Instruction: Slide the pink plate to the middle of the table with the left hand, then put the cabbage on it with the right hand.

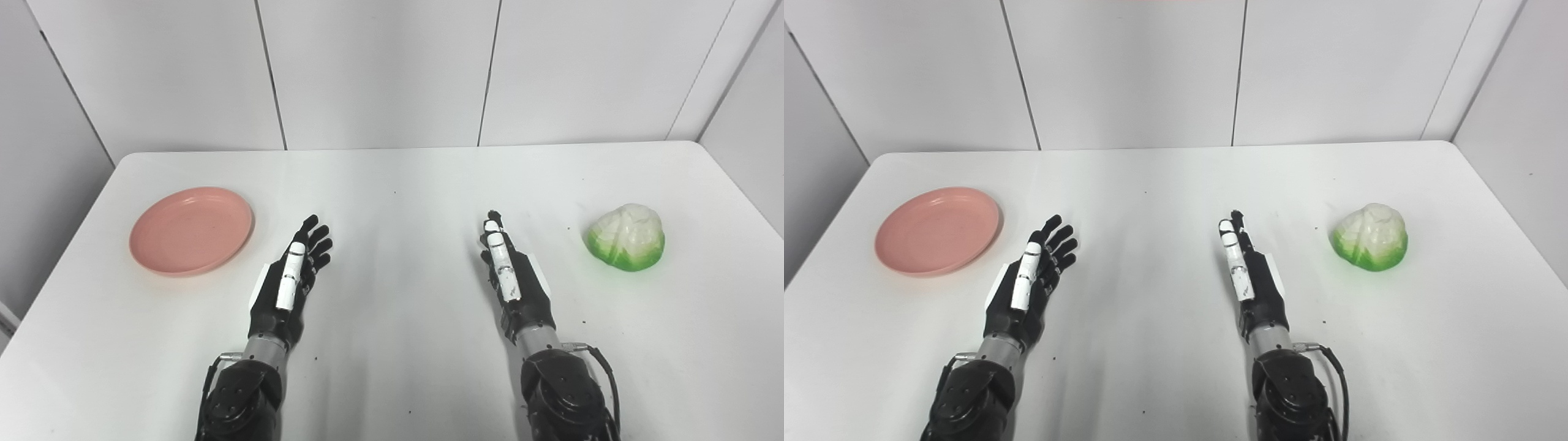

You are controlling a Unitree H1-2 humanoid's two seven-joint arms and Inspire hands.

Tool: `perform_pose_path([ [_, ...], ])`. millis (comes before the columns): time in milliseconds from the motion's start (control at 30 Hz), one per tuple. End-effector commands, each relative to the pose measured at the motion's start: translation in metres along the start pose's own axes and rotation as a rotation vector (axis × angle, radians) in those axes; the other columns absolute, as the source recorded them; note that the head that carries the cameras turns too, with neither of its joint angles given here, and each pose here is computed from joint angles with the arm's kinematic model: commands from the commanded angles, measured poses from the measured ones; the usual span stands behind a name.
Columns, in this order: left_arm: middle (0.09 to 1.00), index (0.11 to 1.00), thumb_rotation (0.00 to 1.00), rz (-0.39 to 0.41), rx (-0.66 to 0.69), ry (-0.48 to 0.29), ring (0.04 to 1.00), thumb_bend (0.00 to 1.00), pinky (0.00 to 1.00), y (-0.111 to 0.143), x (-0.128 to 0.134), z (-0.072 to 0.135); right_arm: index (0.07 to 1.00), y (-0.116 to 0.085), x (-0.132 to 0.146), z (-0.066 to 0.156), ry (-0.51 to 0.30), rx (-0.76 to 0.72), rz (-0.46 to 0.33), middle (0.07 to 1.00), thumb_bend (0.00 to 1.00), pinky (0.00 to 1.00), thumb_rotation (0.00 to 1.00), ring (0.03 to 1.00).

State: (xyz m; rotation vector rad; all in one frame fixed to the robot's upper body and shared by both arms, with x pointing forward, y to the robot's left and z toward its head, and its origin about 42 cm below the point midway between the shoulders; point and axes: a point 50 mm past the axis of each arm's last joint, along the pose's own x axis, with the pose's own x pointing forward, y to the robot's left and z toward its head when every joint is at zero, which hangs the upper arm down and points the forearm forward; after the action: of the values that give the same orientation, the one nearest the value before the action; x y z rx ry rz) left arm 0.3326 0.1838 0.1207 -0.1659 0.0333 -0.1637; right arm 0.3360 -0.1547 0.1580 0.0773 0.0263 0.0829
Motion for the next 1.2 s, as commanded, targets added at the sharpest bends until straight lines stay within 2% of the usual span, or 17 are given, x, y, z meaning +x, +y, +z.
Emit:
perform_pose_path([
  [0,0.923,0.914,0.98,-0.01,-0.002,0.026,0.916,0.47,0.93,-0.001,-0.002,-0.003,1.0,0.006,0.004,0.016,-0.055,0.019,0.01,1.0,0.28,1.0,1.0,1.0],
  [833,0.915,0.908,0.96,-0.007,0.003,0.029,0.907,0.47,0.91,-0.003,0.0,-0.005,1.0,0.002,0.006,0.012,-0.056,0.02,0.006,1.0,0.28,1.0,1.0,1.0],
  [1167,0.916,0.915,0.95,-0.01,-0.002,0.038,0.908,0.48,0.92,-0.024,0.006,-0.02,1.0,-0.015,0.003,0.009,-0.057,0.034,0.011,1.0,0.22,1.0,1.0,1.0],
])
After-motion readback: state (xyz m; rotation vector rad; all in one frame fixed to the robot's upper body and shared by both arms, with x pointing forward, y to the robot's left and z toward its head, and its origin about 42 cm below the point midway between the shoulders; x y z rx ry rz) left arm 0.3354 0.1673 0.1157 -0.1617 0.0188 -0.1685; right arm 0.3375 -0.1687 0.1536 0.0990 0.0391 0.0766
